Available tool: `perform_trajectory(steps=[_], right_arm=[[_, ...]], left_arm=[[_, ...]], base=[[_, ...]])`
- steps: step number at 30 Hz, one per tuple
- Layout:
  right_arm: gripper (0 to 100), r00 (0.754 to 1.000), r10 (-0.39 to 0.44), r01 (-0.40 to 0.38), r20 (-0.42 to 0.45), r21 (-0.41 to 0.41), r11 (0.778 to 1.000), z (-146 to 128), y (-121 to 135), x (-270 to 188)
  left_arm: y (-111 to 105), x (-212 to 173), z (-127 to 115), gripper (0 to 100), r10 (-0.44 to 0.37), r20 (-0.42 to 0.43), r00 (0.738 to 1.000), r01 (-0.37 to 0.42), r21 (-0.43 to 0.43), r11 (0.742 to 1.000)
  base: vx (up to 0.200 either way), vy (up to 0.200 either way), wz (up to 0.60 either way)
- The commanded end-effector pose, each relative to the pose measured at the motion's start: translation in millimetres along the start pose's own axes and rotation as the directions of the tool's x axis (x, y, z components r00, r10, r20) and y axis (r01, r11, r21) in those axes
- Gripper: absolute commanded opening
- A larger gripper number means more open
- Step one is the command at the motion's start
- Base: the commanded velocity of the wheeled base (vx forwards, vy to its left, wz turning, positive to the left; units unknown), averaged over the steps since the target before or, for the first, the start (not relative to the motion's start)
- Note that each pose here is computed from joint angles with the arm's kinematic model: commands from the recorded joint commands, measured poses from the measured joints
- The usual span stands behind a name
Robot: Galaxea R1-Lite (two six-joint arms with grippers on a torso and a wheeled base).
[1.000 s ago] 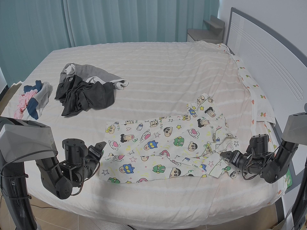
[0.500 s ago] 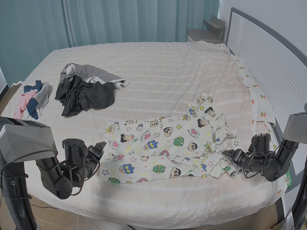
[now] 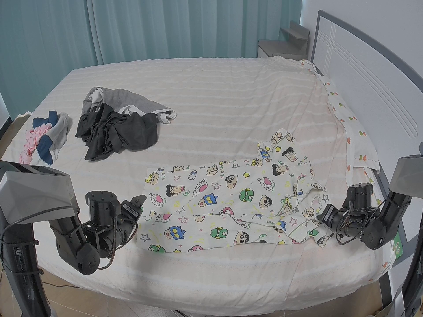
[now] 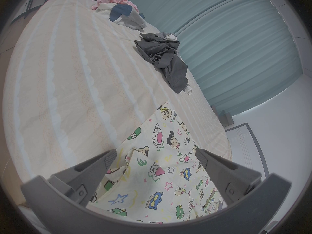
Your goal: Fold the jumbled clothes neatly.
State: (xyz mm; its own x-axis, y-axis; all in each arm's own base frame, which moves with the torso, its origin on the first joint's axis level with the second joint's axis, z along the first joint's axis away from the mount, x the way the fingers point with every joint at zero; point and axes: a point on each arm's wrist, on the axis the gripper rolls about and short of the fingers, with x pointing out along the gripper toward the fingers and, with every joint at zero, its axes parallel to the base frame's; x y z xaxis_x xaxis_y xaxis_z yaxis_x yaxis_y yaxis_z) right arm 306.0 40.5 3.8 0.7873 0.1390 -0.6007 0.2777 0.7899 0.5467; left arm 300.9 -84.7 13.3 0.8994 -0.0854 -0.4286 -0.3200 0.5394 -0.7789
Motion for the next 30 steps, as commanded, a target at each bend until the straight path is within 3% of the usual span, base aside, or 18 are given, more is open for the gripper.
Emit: perform_trajectory(steps=[1, 13, 23, 30], right_arm=[[0, 1.000, 0.006, -0.006, 0.010, 0.001, 1.000, 2, 1, -5], [0, 0.999, 0.031, -0.031, 0.024, -0.010, 0.999, 0, 7, -41], [0, 0.998, -0.016, 0.016, -0.056, -0.008, 1.000, -20, -5, -47], [0, 0.996, -0.001, 0.001, -0.093, 0.004, 1.000, -32, 3, -41]], left_arm=[[0, 0, 0, 100, 0.001, 0.000, 1.000, -0.001, 0.000, 1.000], [0, 0, 0, 100, 0.001, 0.000, 1.000, -0.001, 0.000, 1.000], [1, 0, 0, 100, 0.002, -0.001, 1.000, -0.002, 0.000, 1.000], [1, 0, 0, 100, 0.002, -0.001, 1.000, -0.002, 0.000, 1.000]], base=[[0.000, 0.000, 0.00], [0.000, 0.000, 0.00], [0.000, 0.000, 0.00], [0.000, 0.000, 0.00]])
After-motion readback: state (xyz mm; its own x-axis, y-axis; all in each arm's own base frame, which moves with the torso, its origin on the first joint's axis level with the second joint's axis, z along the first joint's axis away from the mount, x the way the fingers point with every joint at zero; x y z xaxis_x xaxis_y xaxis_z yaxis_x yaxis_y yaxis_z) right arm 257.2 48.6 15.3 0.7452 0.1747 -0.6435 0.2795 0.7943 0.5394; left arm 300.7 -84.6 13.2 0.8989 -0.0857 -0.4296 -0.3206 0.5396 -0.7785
